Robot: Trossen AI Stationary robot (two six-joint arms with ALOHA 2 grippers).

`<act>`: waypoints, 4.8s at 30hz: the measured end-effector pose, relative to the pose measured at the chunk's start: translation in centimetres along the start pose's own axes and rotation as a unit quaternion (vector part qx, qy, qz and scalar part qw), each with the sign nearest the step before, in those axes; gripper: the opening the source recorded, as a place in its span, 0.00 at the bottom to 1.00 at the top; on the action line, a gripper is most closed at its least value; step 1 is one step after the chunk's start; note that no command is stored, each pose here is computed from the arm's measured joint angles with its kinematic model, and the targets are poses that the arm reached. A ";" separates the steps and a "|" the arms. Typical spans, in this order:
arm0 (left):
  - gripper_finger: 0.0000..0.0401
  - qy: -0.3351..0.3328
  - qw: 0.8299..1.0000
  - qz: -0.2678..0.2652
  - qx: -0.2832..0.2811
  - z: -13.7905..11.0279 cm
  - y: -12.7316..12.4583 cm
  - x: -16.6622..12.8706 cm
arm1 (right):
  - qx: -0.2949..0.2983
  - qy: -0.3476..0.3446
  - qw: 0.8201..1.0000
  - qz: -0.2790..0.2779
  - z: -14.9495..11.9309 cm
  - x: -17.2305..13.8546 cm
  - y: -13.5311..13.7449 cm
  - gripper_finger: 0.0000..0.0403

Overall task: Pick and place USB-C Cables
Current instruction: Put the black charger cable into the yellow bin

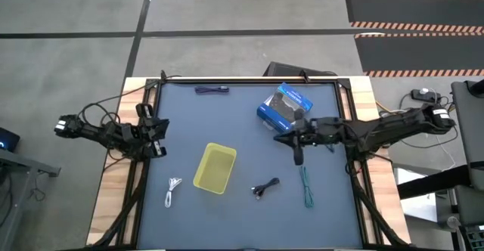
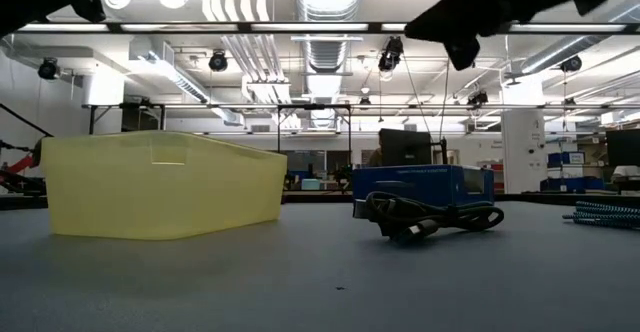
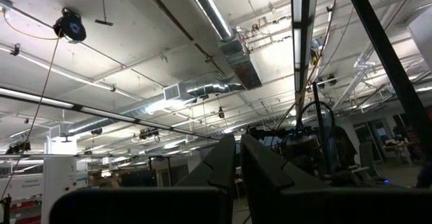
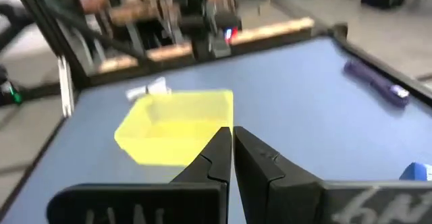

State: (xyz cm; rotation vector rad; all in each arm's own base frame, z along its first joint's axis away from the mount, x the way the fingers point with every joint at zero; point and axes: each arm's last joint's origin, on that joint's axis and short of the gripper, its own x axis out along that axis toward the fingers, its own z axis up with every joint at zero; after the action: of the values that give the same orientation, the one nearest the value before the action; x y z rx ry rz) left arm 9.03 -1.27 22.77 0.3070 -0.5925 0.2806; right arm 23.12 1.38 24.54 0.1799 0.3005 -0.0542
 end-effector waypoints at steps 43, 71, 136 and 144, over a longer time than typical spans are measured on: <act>0.02 0.002 1.000 0.000 0.000 -0.1 0.0 -0.1 | -0.130 0.457 0.878 0.051 -4.7 10.4 9.3 0.06; 0.02 0.004 1.000 0.003 0.000 -0.1 0.0 -0.1 | -0.147 0.400 0.898 0.112 -8.1 12.1 9.1 0.43; 0.02 -0.046 0.996 -0.037 -0.070 2.1 -3.1 8.7 | -0.218 -0.218 0.951 0.036 -5.3 0.9 3.6 0.07; 0.02 0.008 0.994 -0.033 -0.105 0.4 -6.3 13.9 | -0.193 -0.305 0.933 0.011 -3.8 0.3 2.7 0.07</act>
State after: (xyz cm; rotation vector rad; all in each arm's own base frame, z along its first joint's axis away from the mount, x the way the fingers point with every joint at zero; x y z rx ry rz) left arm 21.98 -4.83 29.93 0.1201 -0.5894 0.1548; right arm 22.50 4.73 21.39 -0.2267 -0.3148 -0.0249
